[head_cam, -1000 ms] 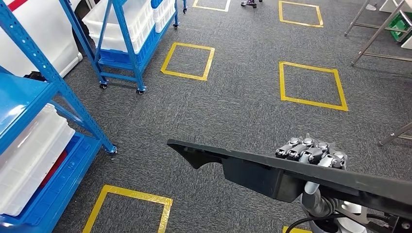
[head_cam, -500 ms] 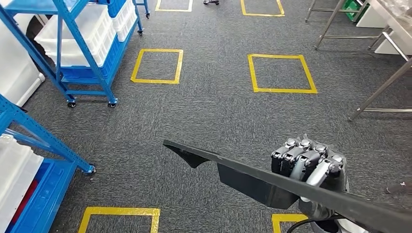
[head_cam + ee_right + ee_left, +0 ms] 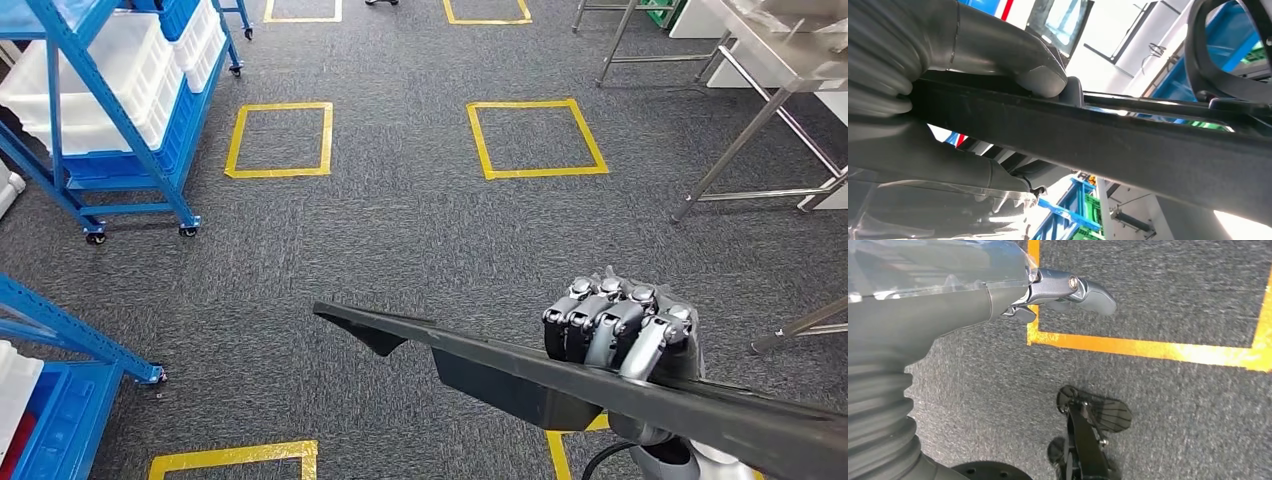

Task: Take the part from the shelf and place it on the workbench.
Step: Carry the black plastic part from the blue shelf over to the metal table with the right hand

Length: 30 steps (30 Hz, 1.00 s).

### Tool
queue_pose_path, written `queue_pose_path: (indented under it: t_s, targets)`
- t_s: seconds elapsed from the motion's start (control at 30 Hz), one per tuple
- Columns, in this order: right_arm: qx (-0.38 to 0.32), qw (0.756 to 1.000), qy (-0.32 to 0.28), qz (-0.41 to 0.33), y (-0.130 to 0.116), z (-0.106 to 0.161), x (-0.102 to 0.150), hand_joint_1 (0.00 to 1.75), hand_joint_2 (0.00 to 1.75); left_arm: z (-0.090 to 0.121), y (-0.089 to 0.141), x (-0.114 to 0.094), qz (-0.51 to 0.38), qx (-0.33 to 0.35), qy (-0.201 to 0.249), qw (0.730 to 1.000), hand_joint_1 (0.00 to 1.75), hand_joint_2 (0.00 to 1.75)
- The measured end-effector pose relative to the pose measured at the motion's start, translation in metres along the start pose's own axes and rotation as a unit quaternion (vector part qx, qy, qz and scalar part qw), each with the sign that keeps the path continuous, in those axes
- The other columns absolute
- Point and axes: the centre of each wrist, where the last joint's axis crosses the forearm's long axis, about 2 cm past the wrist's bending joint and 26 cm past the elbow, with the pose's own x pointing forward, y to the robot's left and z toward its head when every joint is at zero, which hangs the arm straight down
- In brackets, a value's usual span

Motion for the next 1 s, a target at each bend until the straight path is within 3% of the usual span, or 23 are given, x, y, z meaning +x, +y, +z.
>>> queue_pose_path:
  t_s: [0.27, 0.63, 1.0]
  targets:
    - [0.009, 0.998, 0.011, -0.061, -0.004, -0.01, -0.016, 1.69, 1.75, 0.002, -0.011, -0.001, 0.015, 0.0, 0.007, 1.0, 0.0, 1.75]
    - [0.021, 0.984, 0.02, -0.177, 0.017, -0.023, -0.033, 1.69, 1.75, 0.003, -0.015, -0.002, 0.005, -0.015, 0.004, 1.0, 0.0, 1.75]
    - [0.013, 0.981, 0.033, -0.191, 0.024, -0.029, -0.046, 1.69, 1.75, 0.003, -0.019, 0.002, -0.007, -0.021, 0.008, 1.0, 0.0, 1.75]
